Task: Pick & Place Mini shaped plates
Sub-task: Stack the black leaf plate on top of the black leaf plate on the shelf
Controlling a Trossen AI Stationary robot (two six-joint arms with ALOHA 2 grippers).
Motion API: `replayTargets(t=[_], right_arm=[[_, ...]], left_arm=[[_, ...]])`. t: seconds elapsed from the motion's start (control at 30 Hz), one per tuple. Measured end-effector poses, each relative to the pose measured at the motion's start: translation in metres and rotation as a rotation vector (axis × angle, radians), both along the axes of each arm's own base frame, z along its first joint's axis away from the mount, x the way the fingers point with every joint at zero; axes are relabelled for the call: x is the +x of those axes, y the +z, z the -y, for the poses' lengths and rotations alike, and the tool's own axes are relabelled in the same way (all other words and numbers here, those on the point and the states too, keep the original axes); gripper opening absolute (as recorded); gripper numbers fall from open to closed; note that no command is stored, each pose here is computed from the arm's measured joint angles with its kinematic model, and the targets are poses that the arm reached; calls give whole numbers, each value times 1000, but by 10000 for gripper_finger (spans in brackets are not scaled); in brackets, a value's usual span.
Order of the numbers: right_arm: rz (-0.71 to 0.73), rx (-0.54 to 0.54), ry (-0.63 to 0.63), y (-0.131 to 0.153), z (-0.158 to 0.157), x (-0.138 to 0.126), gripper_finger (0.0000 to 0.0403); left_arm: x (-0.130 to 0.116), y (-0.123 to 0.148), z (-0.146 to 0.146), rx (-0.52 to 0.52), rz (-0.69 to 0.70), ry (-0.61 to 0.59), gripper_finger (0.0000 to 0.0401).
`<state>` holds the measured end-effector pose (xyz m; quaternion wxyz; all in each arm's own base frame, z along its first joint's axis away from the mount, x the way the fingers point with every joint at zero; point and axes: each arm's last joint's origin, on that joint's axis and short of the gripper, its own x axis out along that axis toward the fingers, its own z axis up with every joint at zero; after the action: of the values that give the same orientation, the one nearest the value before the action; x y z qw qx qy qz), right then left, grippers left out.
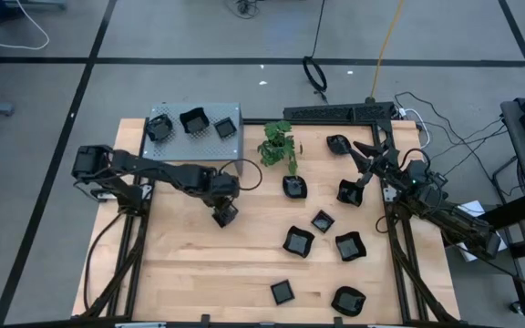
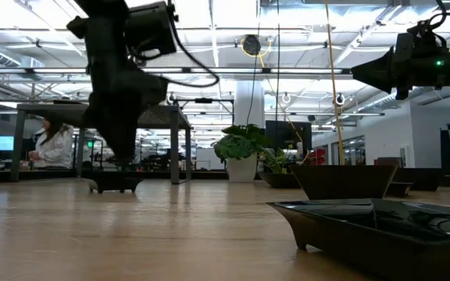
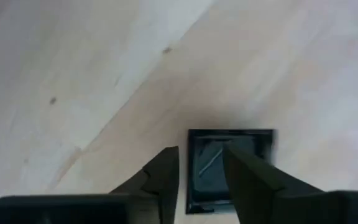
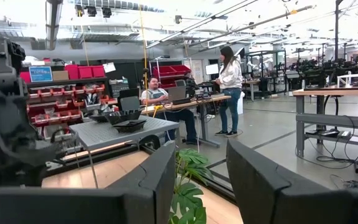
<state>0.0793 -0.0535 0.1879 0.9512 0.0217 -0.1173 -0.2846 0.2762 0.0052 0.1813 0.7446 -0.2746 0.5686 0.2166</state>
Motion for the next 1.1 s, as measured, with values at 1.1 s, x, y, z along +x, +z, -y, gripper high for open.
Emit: replayTargets(t=[1.1], right_arm=[[0, 1, 0, 0, 0, 0, 130]], left_arm=[[-5, -20, 87, 409, -98, -1191, 90]])
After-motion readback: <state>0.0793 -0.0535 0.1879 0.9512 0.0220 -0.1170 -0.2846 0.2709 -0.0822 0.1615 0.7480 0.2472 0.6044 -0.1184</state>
